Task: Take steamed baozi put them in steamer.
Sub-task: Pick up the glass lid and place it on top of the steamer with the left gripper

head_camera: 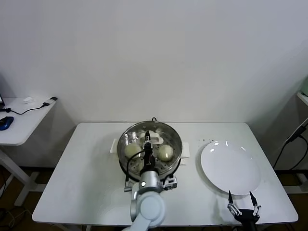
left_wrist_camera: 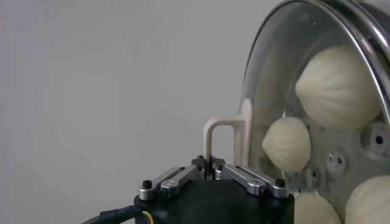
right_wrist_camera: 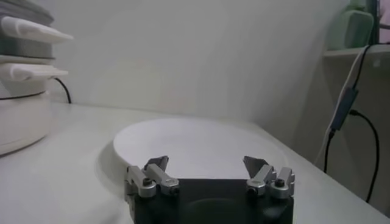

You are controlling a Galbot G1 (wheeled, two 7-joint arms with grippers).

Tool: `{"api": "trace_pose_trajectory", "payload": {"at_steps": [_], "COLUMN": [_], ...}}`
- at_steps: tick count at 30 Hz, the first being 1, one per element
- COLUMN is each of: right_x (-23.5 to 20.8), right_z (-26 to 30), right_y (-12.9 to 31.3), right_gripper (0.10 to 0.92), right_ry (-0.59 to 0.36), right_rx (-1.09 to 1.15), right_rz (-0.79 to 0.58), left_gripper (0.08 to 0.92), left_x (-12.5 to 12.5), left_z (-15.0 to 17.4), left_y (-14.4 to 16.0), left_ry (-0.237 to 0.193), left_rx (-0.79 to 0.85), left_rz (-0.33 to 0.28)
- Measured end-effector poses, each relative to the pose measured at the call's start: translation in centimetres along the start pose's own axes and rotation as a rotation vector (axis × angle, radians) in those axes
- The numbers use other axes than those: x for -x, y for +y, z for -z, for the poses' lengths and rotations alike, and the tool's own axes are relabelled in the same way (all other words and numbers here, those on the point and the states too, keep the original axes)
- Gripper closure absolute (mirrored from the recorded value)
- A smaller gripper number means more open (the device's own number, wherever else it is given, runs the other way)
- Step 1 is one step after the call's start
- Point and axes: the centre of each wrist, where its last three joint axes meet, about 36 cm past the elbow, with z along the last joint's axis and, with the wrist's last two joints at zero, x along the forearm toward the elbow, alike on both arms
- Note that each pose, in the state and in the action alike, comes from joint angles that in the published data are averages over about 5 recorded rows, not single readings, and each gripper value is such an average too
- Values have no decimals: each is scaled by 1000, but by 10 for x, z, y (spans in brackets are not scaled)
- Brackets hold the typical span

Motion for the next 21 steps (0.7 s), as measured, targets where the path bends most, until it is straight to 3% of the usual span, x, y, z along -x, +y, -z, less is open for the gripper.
{"api": "trace_pose_trajectory", "payload": {"at_steps": [11,21], "right_x": [1,-1], "right_z": [-1,-2], "right_y": [2,2], "right_gripper": [200,200], "right_ry": [-17,-8], "right_rx": [3,0], "right_rz": [9,27], "left_gripper": [847,582], "left_x": [-1,-2], "left_z": [0,-2], "left_y": [-7,-5], "left_ry": [2,-19], "left_rx": [0,-12], "left_rz": [3,7]}}
